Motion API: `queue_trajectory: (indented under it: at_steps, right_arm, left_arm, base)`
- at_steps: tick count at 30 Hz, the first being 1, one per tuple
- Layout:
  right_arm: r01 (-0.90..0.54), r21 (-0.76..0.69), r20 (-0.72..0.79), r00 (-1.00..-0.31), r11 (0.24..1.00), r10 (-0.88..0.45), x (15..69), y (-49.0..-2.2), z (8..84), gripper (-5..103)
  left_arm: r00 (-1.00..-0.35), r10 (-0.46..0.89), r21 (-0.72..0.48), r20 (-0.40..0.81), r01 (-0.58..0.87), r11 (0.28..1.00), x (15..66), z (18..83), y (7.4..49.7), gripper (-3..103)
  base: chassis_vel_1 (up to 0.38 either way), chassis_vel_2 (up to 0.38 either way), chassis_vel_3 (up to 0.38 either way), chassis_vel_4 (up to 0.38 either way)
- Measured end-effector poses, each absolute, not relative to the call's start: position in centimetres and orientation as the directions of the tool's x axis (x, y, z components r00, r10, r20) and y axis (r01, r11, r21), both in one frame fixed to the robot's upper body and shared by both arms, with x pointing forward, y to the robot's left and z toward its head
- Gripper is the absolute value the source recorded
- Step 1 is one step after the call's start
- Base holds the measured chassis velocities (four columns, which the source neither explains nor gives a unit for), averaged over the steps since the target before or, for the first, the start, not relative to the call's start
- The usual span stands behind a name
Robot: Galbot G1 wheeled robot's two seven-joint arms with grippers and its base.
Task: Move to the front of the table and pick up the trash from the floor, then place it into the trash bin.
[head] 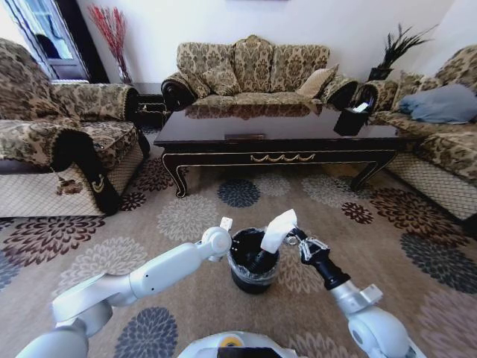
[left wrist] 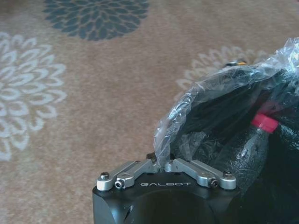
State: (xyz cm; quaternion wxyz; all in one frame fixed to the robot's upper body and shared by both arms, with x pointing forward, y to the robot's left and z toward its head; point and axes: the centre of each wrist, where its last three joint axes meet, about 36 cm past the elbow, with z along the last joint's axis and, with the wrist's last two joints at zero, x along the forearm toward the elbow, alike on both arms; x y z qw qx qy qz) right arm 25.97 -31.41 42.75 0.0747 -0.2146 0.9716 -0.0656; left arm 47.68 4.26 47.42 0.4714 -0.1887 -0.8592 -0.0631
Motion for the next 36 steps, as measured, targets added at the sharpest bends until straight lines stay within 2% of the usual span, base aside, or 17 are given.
queue_trajectory:
  at_steps: [5,10,14,19,23,26,29,31,32,33,36]
  right_arm:
    - [-0.412,-0.195,-0.076,-0.899,0.89,-0.432,25.5,-31.2,40.9,0]
    - [-0.389,-0.184,-0.074,-0.91,0.903,-0.408,25.3,-30.9,40.3,0]
    - [-0.391,-0.201,-0.068,-0.909,0.898,-0.411,25.1,-30.9,40.2,21]
    - [-0.391,-0.214,-0.065,-0.909,0.895,-0.412,25.0,-30.9,39.9,32]
    - [-0.4,-0.219,-0.071,-0.903,0.89,-0.423,24.7,-30.9,39.8,54]
    - [-0.409,-0.229,-0.07,-0.898,0.883,-0.434,24.7,-31.1,39.8,60]
    - [-0.43,-0.267,-0.054,-0.887,0.863,-0.459,24.7,-31.7,39.5,76]
    - [-0.433,-0.276,-0.051,-0.885,0.858,-0.463,24.7,-31.7,39.5,76]
    - [-0.441,-0.305,-0.038,-0.88,0.844,-0.473,24.6,-31.9,39.4,86]
    - [-0.441,-0.325,-0.03,-0.879,0.837,-0.475,24.6,-32.0,39.3,86]
    - [-0.432,-0.381,-0.014,-0.881,0.818,-0.472,24.7,-32.2,39.2,96]
  left_arm:
    - [-0.47,0.298,-0.087,0.831,0.419,0.904,46.4,48.5,3.8,2]
    - [-0.472,0.267,-0.081,0.84,0.377,0.923,47.1,47.9,5.0,2]
    - [-0.469,0.263,-0.086,0.843,0.365,0.927,47.2,47.7,5.4,2]
    - [-0.475,0.27,-0.095,0.838,0.36,0.928,47.5,48.2,5.4,2]
    - [-0.479,0.265,-0.094,0.837,0.351,0.932,47.8,48.2,5.8,2]
    - [-0.478,0.262,-0.094,0.838,0.348,0.933,47.8,48.1,5.9,2]
    - [-0.482,0.259,-0.092,0.837,0.343,0.935,47.9,48.2,6.1,2]
    - [-0.482,0.259,-0.092,0.837,0.343,0.935,47.9,48.2,6.1,2]
    - [-0.483,0.26,-0.091,0.836,0.345,0.934,47.8,48.1,6.1,2]
    - [-0.482,0.262,-0.092,0.836,0.347,0.933,47.6,48.1,6.1,2]
    - [-0.479,0.263,-0.093,0.838,0.35,0.932,47.4,47.9,5.9,2]
  base:
    - [0.0,0.0,0.0,0.0]
    - [0.0,0.0,0.0,0.0]
    - [0.0,0.0,0.0,0.0]
    - [0.0,0.0,0.0,0.0]
    - [0.0,0.0,0.0,0.0]
    - [0.0,0.0,0.0,0.0]
    - [0.0,0.0,0.0,0.0]
    - [0.0,0.0,0.0,0.0]
    - [0.0,0.0,0.0,0.0]
    - [0.0,0.0,0.0,0.0]
    - [0.0,0.0,0.0,0.0]
